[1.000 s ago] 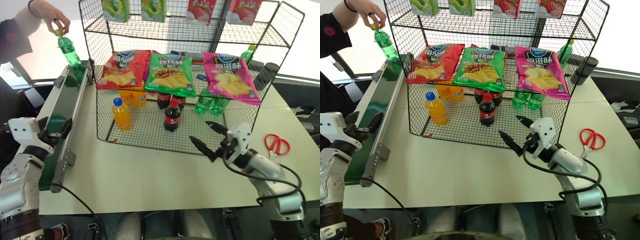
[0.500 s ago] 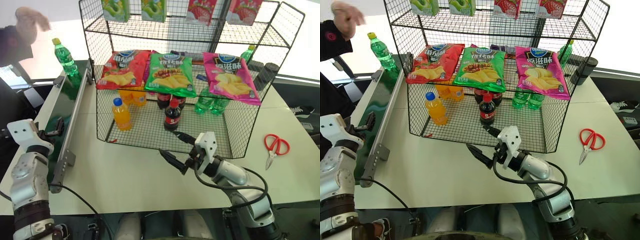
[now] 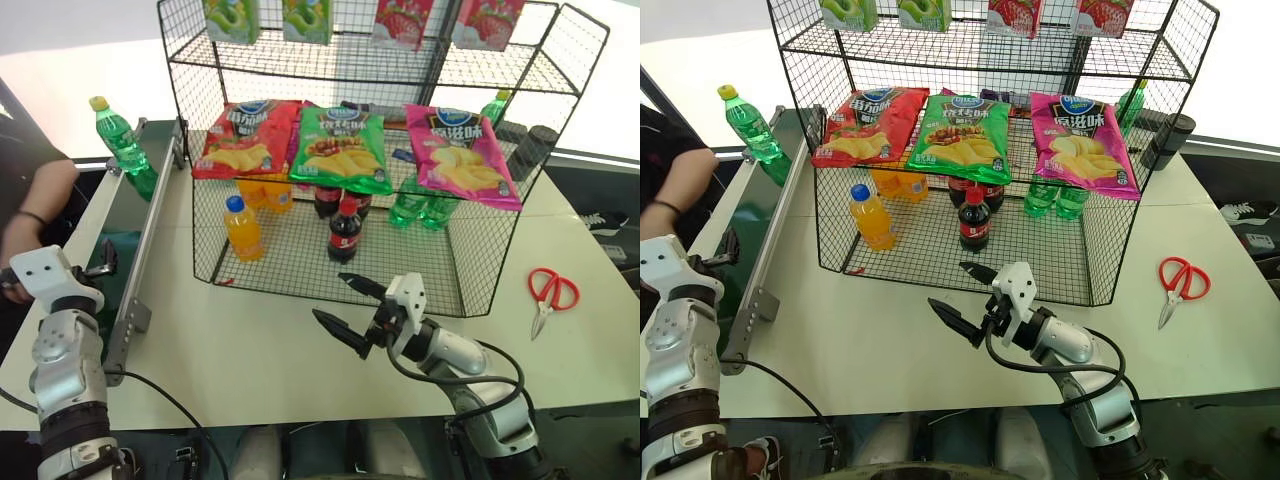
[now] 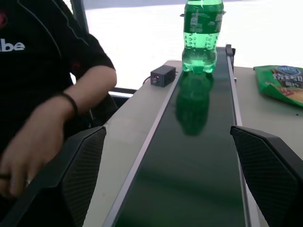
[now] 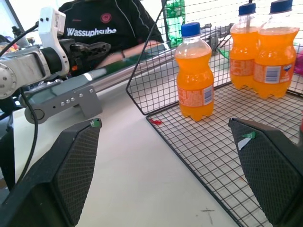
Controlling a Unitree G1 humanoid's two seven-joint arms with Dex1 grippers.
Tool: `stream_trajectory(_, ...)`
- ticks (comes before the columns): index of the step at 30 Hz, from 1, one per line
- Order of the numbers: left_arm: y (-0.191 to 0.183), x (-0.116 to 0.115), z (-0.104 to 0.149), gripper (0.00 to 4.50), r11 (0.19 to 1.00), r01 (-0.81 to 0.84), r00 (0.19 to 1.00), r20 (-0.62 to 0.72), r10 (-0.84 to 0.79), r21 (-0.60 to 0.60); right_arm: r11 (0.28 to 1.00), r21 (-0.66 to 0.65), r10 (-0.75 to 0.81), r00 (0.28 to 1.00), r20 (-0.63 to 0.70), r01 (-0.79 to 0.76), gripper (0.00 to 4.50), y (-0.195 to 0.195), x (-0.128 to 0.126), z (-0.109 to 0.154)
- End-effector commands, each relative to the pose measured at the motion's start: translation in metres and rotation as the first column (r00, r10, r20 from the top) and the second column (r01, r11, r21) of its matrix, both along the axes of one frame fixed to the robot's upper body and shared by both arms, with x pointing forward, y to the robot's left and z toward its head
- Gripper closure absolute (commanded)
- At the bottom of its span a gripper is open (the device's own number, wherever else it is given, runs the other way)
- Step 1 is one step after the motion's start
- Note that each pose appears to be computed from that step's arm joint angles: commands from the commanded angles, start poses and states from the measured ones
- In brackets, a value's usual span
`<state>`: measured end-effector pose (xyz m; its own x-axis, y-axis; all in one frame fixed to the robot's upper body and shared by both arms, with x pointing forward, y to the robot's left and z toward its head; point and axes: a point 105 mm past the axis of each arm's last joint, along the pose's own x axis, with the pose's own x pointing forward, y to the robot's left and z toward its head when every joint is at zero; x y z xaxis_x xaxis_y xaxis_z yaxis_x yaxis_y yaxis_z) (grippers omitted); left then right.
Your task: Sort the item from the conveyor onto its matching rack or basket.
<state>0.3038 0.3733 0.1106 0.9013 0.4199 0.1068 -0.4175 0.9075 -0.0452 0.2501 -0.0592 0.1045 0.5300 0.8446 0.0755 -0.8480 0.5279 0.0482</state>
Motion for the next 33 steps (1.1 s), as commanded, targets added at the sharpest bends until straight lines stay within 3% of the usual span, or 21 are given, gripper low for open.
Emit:
stream_trajectory(1,0.001,0.001,0.01,0.0,1.0,-0.022,0.998,0.057,0.023,-0.007,0.999,0.025,0.02,0.999,0.047,-0.021,0.02,0.005,-0.001,0.01)
stream_trajectory(33,-0.006,0.007,0.0,0.0,0.998,-0.06,0.995,0.073,0.061,-0.022,0.998,0.038,0.046,0.997,0.057,-0.048,0.02,0.009,-0.002,0.02)
